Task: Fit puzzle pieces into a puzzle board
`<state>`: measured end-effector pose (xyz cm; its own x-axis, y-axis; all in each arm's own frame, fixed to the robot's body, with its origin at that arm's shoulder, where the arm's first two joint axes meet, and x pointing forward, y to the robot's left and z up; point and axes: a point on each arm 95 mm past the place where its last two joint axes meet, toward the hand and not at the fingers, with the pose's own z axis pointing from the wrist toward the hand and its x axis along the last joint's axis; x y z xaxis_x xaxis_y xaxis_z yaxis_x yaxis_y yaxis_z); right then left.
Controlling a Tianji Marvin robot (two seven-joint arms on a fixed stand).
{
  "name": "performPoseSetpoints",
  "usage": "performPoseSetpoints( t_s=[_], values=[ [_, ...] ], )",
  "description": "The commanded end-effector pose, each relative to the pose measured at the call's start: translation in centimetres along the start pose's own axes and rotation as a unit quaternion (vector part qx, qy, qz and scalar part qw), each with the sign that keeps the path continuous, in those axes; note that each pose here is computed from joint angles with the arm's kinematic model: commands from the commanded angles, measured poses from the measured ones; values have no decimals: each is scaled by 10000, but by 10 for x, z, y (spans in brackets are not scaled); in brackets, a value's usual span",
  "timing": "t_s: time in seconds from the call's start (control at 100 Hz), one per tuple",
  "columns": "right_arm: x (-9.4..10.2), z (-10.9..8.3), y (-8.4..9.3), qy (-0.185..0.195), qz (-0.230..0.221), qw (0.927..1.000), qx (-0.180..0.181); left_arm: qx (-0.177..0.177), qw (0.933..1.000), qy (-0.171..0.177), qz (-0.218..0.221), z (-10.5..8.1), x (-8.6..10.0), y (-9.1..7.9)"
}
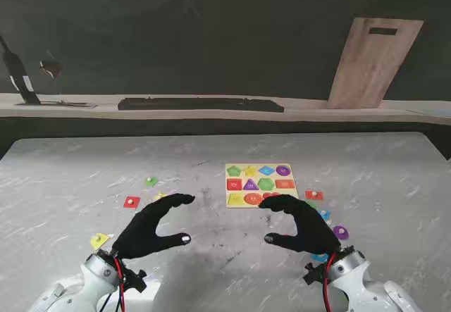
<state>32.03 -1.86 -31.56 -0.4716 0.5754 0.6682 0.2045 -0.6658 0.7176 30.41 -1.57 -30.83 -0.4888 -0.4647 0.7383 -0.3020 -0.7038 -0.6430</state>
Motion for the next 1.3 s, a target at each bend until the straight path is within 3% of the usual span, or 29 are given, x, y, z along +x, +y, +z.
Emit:
performPoseSetpoints(
  t_s=[0.0,0.57,0.76,1.02,1.29],
  values=[
    [2,-1,-3,9,11,10000,5,-10,10000,26,-10,-1,1,1],
    [5,4,-4,55,-288,9996,-7,-57,9999,-112,111,-1,0,4],
    [4,10,-4,-48,-743,9972,26,-89,9995,-208,220,1,-1,6],
    [-9,24,10,-308,-1582,9866,248,-109,9997,-191,48,12,-5,7],
    [-33,56,16,-606,-2529,9642,525,-157,9997,-199,-12,17,-6,9]
  ],
)
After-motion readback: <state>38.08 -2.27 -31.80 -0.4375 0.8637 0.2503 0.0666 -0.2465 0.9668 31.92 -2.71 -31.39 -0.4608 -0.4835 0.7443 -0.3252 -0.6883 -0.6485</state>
